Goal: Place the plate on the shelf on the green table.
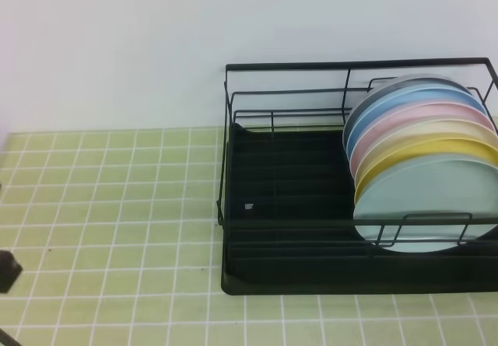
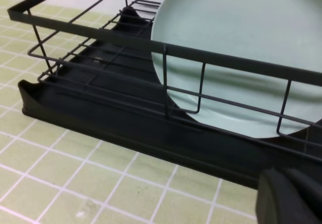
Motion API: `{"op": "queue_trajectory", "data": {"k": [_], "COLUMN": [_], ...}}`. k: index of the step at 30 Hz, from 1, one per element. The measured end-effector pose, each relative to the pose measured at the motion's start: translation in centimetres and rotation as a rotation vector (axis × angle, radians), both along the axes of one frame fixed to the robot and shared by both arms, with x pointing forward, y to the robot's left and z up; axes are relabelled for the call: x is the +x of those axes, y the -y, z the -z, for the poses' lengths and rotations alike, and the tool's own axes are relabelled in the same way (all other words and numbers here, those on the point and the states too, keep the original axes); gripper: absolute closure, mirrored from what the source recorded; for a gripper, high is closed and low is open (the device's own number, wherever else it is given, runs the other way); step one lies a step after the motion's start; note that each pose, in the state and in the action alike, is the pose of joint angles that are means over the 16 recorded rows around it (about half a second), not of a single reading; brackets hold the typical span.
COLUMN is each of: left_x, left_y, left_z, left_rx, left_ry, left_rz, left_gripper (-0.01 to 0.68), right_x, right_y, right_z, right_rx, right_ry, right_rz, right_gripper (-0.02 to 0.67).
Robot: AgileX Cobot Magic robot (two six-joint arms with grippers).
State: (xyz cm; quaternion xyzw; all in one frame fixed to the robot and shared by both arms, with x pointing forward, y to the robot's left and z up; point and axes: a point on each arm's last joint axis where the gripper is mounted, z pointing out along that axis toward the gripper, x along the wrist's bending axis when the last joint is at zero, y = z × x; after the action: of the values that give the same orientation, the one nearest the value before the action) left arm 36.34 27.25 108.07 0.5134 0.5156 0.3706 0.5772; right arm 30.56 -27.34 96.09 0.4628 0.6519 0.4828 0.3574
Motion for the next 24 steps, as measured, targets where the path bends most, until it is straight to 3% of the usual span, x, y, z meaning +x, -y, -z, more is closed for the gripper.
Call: {"op": "queue_trajectory", "data": {"k": [7,15,24], "left_x": [-1.6,-4.2,-6.4], "left_y": [-0.7,-1.7,-2.7], "left_z": [1.8,6.8,11.8], "left_rx": [-0.063,-0.121,-0.084], "left_ry": [0.012,-0.053,-0.148], "left_rz": [-0.024,-0.081,-0.197], "left_gripper": [0.673,0.673,0.673], "right_x": [0.0,0.0,0.0], "right_y": [0.0,0.0,0.0], "right_z": [0.0,0.0,0.0], "right_rx": [-0.001,-0.003,-0.003], "right_ry": [-0.001,-0.001,-0.001], "right_rz": [-0.002,-0.004,-0.004], "right_gripper": [0.652,0.652,0.652]}}
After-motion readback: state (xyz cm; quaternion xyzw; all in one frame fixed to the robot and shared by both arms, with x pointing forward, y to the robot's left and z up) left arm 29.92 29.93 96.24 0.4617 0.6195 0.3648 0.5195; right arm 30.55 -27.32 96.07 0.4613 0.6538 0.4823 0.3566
